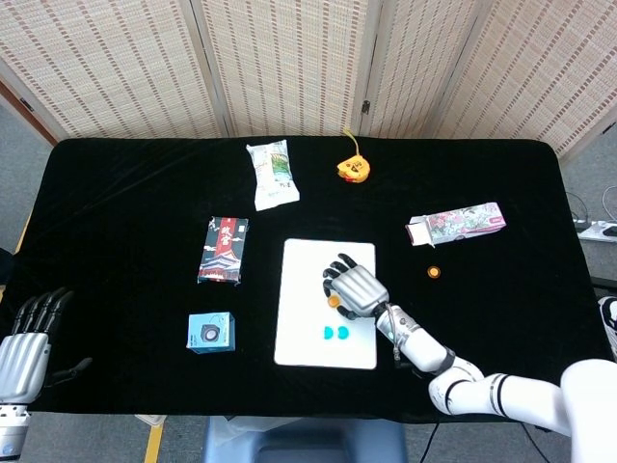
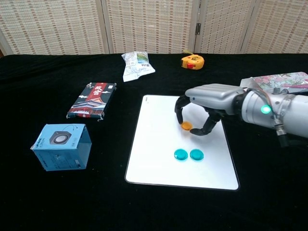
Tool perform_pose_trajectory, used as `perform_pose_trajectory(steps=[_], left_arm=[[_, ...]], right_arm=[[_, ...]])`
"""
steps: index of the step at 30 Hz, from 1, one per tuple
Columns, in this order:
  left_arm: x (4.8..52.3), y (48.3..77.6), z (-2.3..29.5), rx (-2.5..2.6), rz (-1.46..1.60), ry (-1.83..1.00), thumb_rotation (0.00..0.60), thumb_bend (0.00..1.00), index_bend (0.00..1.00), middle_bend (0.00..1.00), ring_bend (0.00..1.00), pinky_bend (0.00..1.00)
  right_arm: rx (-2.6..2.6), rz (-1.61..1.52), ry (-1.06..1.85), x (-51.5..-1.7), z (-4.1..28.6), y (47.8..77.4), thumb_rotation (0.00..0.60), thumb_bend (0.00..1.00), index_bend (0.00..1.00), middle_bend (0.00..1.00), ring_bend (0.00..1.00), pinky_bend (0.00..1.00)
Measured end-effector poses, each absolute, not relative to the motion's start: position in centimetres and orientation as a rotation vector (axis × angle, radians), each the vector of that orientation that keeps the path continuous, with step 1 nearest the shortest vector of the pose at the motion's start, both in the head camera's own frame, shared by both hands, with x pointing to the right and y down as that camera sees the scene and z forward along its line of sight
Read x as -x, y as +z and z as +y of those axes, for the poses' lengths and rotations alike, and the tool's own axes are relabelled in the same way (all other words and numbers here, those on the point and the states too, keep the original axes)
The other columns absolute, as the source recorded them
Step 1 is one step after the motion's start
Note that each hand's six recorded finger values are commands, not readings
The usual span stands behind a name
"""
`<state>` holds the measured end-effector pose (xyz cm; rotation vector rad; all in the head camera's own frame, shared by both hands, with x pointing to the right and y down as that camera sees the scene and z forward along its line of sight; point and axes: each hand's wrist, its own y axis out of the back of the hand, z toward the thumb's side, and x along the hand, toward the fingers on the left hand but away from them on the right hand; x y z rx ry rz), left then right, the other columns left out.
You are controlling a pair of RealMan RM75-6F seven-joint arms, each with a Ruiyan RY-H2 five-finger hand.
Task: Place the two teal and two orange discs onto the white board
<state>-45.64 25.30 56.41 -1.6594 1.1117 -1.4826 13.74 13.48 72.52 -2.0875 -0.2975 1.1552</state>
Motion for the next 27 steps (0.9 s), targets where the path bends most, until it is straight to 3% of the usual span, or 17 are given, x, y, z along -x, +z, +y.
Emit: perform_pose_trajectory(steps=[17, 23, 27], left_arm=[[46.0, 56.6, 25.7, 1.662, 1.116, -1.494, 0.6, 0.15, 0.04, 0.08, 0.02, 0.0], [46.0, 56.7, 25.6, 1.665, 1.116, -1.491, 0.6, 0.15, 0.04, 0.08, 0.02, 0.0], [45.9, 56.8, 25.6, 1.668, 1.113, -1.491, 0.6, 0.15, 0.04, 0.08, 0.02, 0.0]], right_arm=[[2.028, -0.248, 1.172, -11.8, 13.3, 73.6, 0.6, 0.44, 0.47, 0.23, 0.12, 0.04], [2.029, -0.246, 1.167, -11.8, 13.4, 73.4, 0.6, 0.44, 0.23, 0.23, 0.11, 0.04], [2.02, -0.265, 1.166, -12.3, 13.1, 73.0, 0.6, 0.44, 0.2, 0.23, 0.11, 0.04]])
